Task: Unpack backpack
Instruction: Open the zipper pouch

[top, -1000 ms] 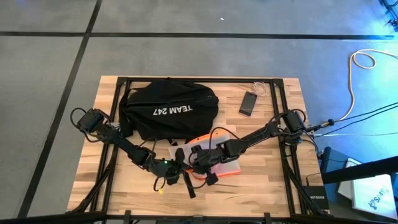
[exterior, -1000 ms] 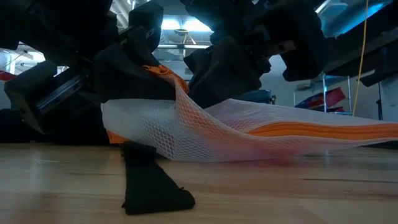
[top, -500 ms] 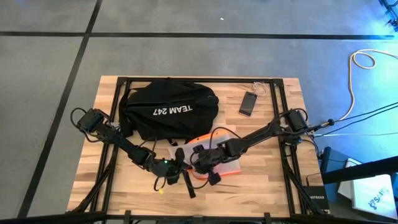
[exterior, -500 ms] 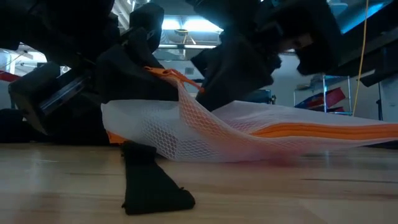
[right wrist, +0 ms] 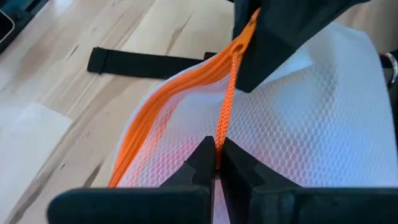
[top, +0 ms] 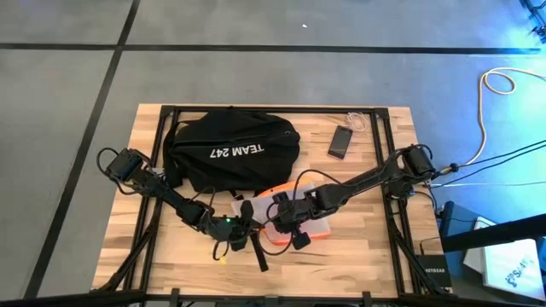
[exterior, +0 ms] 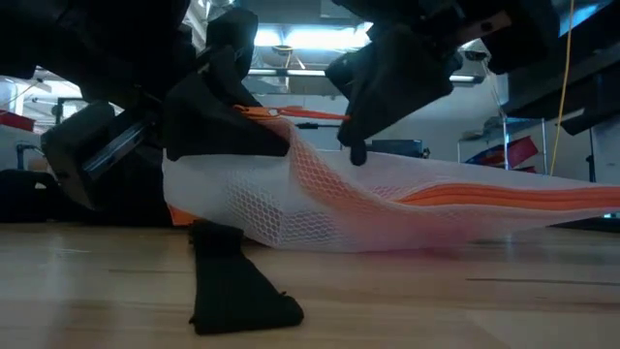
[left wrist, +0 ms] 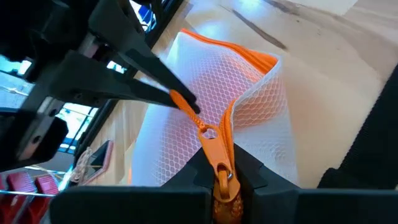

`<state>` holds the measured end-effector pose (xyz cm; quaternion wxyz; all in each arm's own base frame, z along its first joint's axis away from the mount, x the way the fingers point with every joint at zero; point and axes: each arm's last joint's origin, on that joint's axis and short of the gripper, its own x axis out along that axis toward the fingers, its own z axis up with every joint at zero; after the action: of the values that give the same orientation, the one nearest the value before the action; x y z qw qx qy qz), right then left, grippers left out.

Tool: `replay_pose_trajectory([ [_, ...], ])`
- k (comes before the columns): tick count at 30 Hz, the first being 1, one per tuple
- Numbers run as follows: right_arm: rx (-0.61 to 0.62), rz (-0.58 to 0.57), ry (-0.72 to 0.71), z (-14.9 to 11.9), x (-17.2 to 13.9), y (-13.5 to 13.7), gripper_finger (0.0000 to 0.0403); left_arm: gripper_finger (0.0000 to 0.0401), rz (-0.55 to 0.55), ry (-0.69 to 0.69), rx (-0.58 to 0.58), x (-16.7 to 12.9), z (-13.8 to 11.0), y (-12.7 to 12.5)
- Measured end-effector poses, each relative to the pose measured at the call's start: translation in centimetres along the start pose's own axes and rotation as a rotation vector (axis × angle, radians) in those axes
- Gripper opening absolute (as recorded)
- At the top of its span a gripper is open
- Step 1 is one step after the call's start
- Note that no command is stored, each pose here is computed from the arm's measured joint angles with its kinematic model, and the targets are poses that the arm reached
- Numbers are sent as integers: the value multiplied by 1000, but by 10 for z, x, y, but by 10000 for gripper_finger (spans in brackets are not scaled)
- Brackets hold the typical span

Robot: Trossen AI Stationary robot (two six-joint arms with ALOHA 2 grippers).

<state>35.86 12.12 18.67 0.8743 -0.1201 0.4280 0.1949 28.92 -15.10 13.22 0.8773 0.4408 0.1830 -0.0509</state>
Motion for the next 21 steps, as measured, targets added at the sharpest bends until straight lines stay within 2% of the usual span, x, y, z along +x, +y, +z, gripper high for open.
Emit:
replay_pose_trajectory([
  [4,1,17,16,-2,0,1,0,0,39,31,15,0,-1,1],
  [10,-11,23,14,-1,0,5,0,0,180,100,-13,-1,0,7],
  [15,-11,18,19,-1,-1,5,0,0,158,85,-17,-1,0,6],
  [19,-24,11,11,-1,-2,5,0,5,173,44,-190,-2,3,6],
  [21,-32,12,11,0,-4,5,0,20,197,13,-270,-2,6,9],
])
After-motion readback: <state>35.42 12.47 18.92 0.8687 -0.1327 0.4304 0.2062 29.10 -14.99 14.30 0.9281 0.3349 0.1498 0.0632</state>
